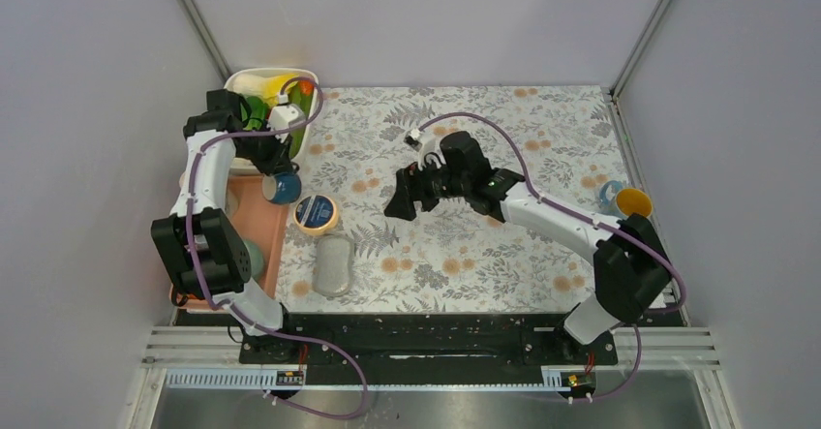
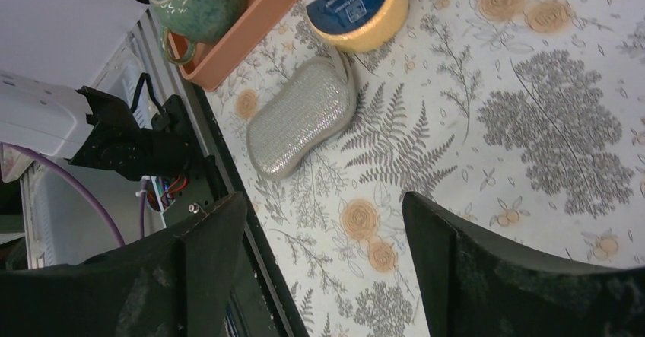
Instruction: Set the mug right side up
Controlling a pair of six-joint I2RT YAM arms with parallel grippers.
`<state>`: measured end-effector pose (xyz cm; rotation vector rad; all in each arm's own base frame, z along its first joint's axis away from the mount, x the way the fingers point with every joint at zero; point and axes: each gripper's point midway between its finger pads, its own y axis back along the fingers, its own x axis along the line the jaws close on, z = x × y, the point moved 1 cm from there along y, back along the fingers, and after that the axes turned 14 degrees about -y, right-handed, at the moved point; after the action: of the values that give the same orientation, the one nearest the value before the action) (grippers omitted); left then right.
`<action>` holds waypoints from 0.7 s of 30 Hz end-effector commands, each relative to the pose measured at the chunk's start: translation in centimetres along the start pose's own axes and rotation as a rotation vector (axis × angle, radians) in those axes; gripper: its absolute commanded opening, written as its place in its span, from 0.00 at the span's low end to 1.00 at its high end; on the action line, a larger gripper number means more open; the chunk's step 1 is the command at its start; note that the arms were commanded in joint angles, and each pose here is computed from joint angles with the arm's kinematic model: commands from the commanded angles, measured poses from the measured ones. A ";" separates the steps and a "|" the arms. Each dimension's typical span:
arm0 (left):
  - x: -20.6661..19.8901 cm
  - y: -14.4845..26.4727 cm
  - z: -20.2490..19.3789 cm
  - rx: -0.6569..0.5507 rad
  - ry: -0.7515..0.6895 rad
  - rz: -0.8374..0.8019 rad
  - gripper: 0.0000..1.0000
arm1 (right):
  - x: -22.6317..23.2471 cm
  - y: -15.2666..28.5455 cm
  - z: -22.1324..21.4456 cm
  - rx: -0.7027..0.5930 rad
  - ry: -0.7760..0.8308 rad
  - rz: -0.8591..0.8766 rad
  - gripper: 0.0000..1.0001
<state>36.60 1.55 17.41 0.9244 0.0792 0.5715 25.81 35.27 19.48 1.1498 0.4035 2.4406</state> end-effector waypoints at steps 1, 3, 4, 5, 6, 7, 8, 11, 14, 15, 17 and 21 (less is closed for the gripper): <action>-0.4 2.6 6.4 -0.250 0.038 0.033 0.00 | 3.8 -2.4 3.4 -0.075 0.067 0.114 0.84; -0.6 2.8 7.5 -0.288 0.066 0.030 0.00 | 4.6 -3.6 4.2 -0.091 0.066 0.156 0.85; -0.9 2.9 8.0 -0.306 0.073 0.018 0.00 | 5.0 -4.1 4.7 -0.101 0.066 0.184 0.85; -1.3 2.9 8.7 -0.325 0.084 0.002 0.00 | 5.2 -4.6 5.1 -0.113 0.062 0.203 0.86; -1.7 3.1 9.5 -0.348 0.085 -0.012 0.00 | 5.4 -5.0 5.6 -0.125 0.062 0.217 0.86; -2.1 3.3 10.3 -0.376 0.091 -0.031 0.00 | 5.5 -5.5 6.1 -0.138 0.063 0.230 0.86; -2.5 3.4 11.2 -0.402 0.096 -0.048 0.00 | 5.9 -5.8 6.8 -0.155 0.070 0.252 0.87; -4.0 4.0 13.7 -0.471 0.085 -0.095 0.00 | 7.2 -6.7 8.2 -0.181 0.055 0.326 0.87; -5.0 4.5 15.5 -0.529 0.081 -0.122 0.00 | 8.4 -7.4 9.0 -0.195 0.043 0.393 0.87; -5.2 4.6 16.0 -0.546 0.082 -0.128 0.00 | 8.5 -7.6 9.2 -0.194 0.040 0.404 0.87; -5.5 4.9 16.9 -0.572 0.082 -0.143 0.00 | 8.4 -8.3 9.0 -0.179 0.029 0.410 0.86; -6.3 5.3 18.0 -0.611 0.092 -0.180 0.00 | 8.9 -8.6 8.7 -0.163 0.024 0.444 0.79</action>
<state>35.10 -10.60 26.82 0.4272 0.1494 0.4831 30.52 46.40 23.84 1.2505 0.0494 2.6795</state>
